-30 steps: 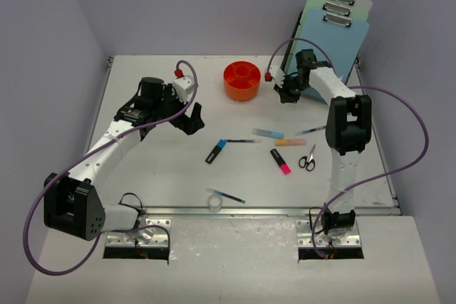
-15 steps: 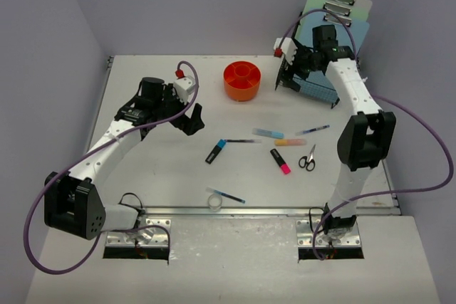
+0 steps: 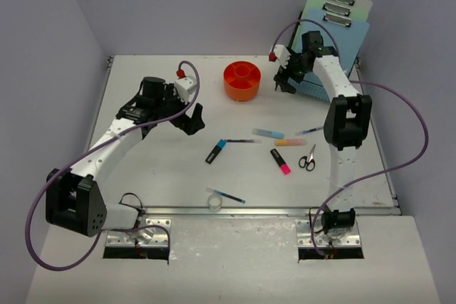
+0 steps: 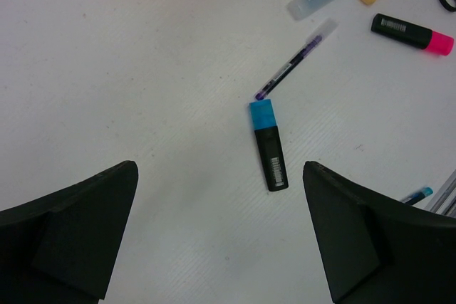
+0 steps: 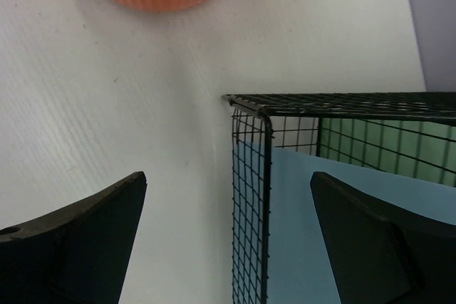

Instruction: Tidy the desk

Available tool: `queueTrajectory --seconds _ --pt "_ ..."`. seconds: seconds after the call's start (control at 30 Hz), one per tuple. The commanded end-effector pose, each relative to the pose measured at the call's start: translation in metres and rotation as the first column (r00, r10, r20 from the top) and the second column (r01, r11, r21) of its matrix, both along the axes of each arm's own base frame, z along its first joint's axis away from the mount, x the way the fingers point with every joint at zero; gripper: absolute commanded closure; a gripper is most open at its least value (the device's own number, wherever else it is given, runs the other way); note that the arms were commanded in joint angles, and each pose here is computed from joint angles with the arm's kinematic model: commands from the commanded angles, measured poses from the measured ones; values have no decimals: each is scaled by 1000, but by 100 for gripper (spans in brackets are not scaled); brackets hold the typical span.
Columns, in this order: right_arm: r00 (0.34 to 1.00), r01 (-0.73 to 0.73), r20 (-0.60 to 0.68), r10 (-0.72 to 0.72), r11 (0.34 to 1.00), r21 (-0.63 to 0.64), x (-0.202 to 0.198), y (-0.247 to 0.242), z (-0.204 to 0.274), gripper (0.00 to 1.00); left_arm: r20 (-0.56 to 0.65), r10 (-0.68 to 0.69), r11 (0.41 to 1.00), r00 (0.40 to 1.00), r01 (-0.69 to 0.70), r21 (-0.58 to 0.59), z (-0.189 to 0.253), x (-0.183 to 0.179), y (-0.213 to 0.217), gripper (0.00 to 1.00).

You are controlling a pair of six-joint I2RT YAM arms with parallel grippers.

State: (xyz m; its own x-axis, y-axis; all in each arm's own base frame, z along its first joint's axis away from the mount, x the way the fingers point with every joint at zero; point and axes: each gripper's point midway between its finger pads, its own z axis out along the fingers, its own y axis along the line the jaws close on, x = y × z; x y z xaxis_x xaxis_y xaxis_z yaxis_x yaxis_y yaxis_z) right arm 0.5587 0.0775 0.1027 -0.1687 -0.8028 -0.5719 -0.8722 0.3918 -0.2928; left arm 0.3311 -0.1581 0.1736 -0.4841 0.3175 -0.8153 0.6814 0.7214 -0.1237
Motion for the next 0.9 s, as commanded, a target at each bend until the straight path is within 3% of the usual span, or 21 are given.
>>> queueTrajectory --seconds 0.0,0.13,0.37,0.57,0.67,0.73,0.8,0.87 --pt "999 -10 51 11 1000 -16 6 0 1 1 76 -15 999 997 17 -33 28 9 -8 0" --pt "999 -43 4 43 999 -29 -5 1 -22 8 79 -15 999 997 17 -27 29 7 -7 0" --pt "976 -217 0 217 976 -32 -40 11 -29 57 89 -11 1000 996 12 -8 27 8 -4 0" --pt "940 -341 -25 340 937 -76 -65 5 -26 76 85 -14 1000 996 15 -10 26 9 -5 0" --pt "936 -351 -16 351 932 -96 -68 2 -24 75 84 -13 1000 996 14 -9 25 9 -5 0" --pt "945 -327 -8 328 938 -117 -63 -2 -21 63 83 -13 1000 996 14 -10 24 9 -5 0" --pt "960 -277 6 279 954 -113 -56 -3 -16 29 79 -8 1000 997 9 -11 22 11 -5 0" --pt "974 -217 46 223 971 -103 -46 -3 -5 7 77 0 1000 997 2 -21 23 12 -6 0"
